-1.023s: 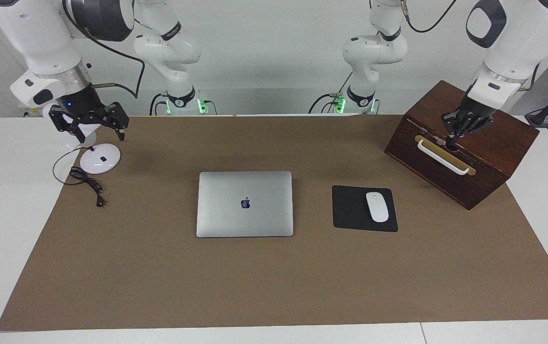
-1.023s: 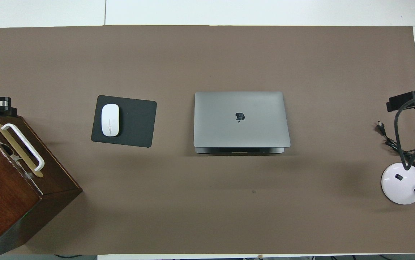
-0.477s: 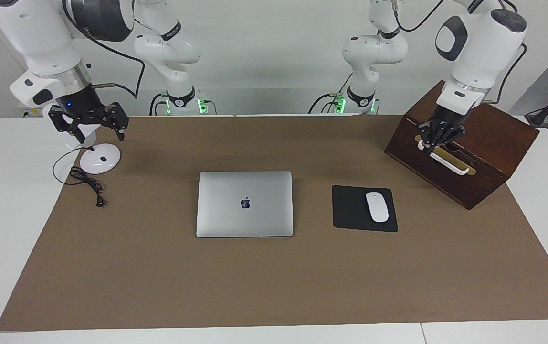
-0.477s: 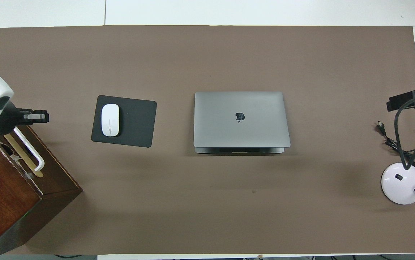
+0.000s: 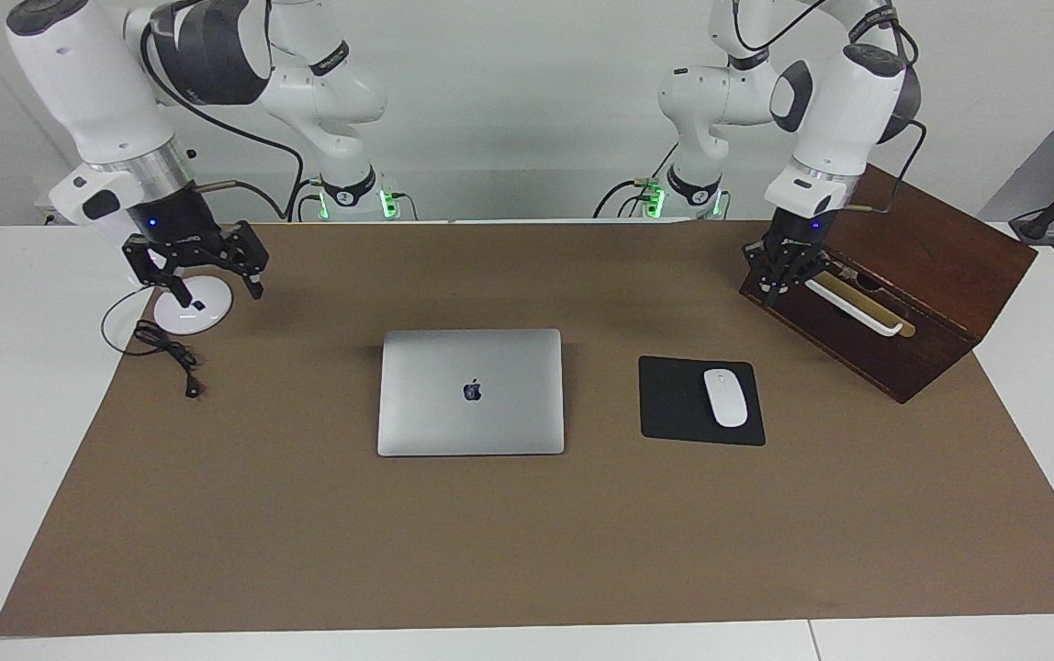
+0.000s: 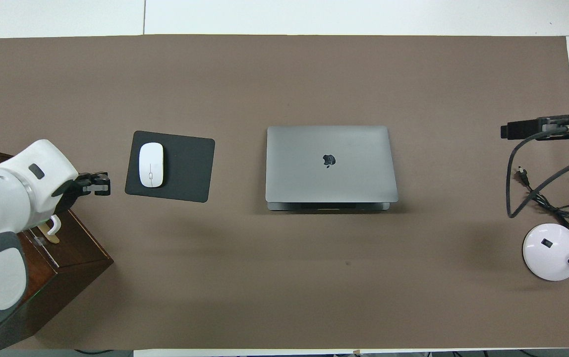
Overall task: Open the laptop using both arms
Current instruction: 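Move the left and right grippers toward the near edge of the laptop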
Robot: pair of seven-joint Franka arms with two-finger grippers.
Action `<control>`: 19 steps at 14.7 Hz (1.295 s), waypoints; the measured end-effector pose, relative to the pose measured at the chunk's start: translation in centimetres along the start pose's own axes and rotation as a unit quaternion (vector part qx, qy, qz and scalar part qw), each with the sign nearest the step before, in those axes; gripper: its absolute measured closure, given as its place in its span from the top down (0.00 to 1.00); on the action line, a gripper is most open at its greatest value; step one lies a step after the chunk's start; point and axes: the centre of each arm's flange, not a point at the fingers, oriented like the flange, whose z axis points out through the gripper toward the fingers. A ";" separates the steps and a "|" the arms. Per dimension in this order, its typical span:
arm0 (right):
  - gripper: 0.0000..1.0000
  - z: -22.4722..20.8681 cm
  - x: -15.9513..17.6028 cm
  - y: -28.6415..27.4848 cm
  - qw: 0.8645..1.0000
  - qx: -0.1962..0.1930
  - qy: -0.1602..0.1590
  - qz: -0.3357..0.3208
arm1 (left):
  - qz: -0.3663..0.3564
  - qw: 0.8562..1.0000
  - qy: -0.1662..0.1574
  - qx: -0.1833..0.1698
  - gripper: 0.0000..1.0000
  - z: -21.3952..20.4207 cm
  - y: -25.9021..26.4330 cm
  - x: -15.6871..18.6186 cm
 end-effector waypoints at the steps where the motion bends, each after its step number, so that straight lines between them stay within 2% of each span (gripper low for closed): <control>1: 1.00 0.6 -0.8 -0.1 1.000 0.016 0.014 0.012 | 0.008 1.000 0.009 -0.002 0.01 0.4 0.8 -0.9; 4: 1.00 0.8 -2.9 -0.7 0.994 0.082 0.043 0.062 | 0.032 0.999 0.026 -0.010 0.01 1.7 3.1 -3.6; 7: 1.00 0.9 -4.3 -1.8 0.979 0.137 0.053 0.140 | 0.052 0.997 0.046 -0.020 0.01 2.9 5.7 -5.5; 10: 1.00 2.9 -6.4 -5.5 0.969 0.159 0.087 0.170 | 0.060 0.995 0.074 -0.032 0.01 4.6 8.1 -7.5; 13: 1.00 5.5 -10.9 -9.7 0.958 0.181 0.125 0.183 | 0.067 0.993 0.091 -0.043 0.01 5.5 9.8 -8.9; 16: 1.00 6.0 -15.2 -12.0 0.942 0.216 0.141 0.216 | 0.082 0.990 0.103 -0.053 0.01 6.3 11.5 -9.8; 19: 1.00 5.4 -17.7 -14.2 0.924 0.244 0.142 0.258 | 0.102 0.985 0.120 -0.064 0.01 8.1 13.6 -10.7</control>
